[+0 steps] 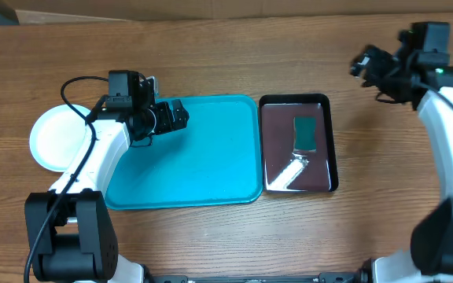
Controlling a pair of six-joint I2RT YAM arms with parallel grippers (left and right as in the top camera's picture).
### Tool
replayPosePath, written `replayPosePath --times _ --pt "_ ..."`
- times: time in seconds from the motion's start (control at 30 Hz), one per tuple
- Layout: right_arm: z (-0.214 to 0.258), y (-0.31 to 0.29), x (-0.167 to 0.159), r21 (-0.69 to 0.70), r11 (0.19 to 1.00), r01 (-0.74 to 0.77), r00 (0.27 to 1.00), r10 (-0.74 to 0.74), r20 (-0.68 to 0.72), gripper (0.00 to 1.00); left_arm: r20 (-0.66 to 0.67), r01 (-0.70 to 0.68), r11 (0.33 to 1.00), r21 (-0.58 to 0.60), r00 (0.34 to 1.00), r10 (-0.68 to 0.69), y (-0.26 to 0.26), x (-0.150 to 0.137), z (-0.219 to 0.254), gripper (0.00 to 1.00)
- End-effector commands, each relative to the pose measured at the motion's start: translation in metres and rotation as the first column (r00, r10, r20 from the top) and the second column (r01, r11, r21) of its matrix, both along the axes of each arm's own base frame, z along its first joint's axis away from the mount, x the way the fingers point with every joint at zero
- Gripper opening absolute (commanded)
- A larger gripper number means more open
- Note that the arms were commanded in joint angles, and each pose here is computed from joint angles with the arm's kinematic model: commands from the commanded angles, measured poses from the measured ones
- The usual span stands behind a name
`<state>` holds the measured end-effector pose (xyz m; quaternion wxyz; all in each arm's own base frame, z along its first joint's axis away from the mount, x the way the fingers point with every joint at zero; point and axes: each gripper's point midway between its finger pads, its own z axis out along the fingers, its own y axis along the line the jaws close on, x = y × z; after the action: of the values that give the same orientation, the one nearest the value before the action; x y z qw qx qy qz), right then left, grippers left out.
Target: Clean dirty plates on tray and stack at the side
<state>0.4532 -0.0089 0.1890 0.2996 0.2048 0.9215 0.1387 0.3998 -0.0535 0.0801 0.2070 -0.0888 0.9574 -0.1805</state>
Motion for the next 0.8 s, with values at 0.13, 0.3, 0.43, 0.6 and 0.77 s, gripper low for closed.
replayPosePath --times 0.13,0.3,0.43,0.6,0.77 --pt "0.093 0.060 -0.025 -0.018 0.991 -0.129 0.967 0.130 0.218 1.00 0.019 0.012 1.000 0.015 1.000 -0.012 0.000 0.005 0.004 1.00" --pt "0.154 0.083 -0.060 -0.031 0.982 -0.186 0.913 0.184 0.364 1.00 0.019 0.012 1.000 0.015 1.000 -0.012 0.000 0.005 0.004 1.00" --pt "0.204 0.090 -0.098 -0.042 0.977 -0.210 0.848 0.204 0.490 1.00 0.019 0.012 1.000 0.015 1.000 -0.012 0.000 0.005 0.004 1.00" --pt "0.260 0.082 -0.156 -0.077 0.980 -0.182 0.749 0.189 0.635 1.00 0.019 0.012 1.000 0.015 1.000 -0.012 0.000 0.005 0.004 1.00" --pt "0.290 0.067 -0.208 -0.190 0.970 -0.149 0.656 0.241 0.716 1.00 0.019 0.012 1.000 0.015 1.000 -0.012 0.000 0.005 0.004 1.00"
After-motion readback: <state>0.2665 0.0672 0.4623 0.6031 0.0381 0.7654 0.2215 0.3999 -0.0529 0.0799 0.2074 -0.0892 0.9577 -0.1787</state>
